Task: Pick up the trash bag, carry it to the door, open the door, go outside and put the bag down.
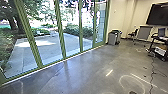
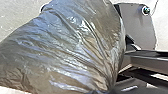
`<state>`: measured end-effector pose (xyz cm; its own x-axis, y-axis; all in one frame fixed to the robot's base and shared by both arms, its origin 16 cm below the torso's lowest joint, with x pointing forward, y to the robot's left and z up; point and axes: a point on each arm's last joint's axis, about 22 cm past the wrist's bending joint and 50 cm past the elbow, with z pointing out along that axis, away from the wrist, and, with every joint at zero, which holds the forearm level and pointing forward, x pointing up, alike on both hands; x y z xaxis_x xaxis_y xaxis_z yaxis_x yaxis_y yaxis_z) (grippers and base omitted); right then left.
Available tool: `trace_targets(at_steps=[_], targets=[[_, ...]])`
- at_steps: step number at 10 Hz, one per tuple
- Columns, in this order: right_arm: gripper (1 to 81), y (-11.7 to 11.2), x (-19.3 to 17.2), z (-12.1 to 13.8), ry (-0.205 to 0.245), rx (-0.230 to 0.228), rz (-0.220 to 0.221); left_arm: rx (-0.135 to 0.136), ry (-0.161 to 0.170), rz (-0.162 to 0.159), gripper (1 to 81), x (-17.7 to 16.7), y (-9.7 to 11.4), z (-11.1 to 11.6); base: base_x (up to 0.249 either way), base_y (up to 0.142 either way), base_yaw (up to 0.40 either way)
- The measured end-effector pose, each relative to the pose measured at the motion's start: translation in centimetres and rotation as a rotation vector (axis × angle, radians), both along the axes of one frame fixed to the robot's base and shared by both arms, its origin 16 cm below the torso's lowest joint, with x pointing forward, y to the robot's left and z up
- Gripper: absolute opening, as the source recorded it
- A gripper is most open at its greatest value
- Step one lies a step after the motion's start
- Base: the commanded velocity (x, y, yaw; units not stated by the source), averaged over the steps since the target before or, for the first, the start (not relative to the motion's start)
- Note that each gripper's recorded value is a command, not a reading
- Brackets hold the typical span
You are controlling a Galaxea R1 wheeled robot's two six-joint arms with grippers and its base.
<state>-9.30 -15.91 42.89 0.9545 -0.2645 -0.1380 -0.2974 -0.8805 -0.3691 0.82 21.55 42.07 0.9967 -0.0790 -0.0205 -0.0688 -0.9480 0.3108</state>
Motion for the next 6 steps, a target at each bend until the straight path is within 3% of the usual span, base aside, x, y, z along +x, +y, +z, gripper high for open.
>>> trace_targets(at_steps=[2, 4, 6], targets=[[81.1, 0.0, -0.7, 0.0, 0.005, 0.000, 0.001, -0.001, 0.010, 0.000, 1.0, -1.1, -0.1, 0.0, 0.111, 0.000, 0.000], [81.1, 0.1, 0.7, -0.1, -0.011, 0.001, 0.001, 0.000, -0.008, 0.000, 1.0, 0.5, 0.0, 0.0, 0.117, 0.000, 0.000], [81.1, 0.0, 0.0, 0.0, -0.003, 0.000, 0.001, -0.001, -0.002, -0.002, 1.0, -0.2, 0.0, 0.0, 0.125, 0.000, 0.000]])
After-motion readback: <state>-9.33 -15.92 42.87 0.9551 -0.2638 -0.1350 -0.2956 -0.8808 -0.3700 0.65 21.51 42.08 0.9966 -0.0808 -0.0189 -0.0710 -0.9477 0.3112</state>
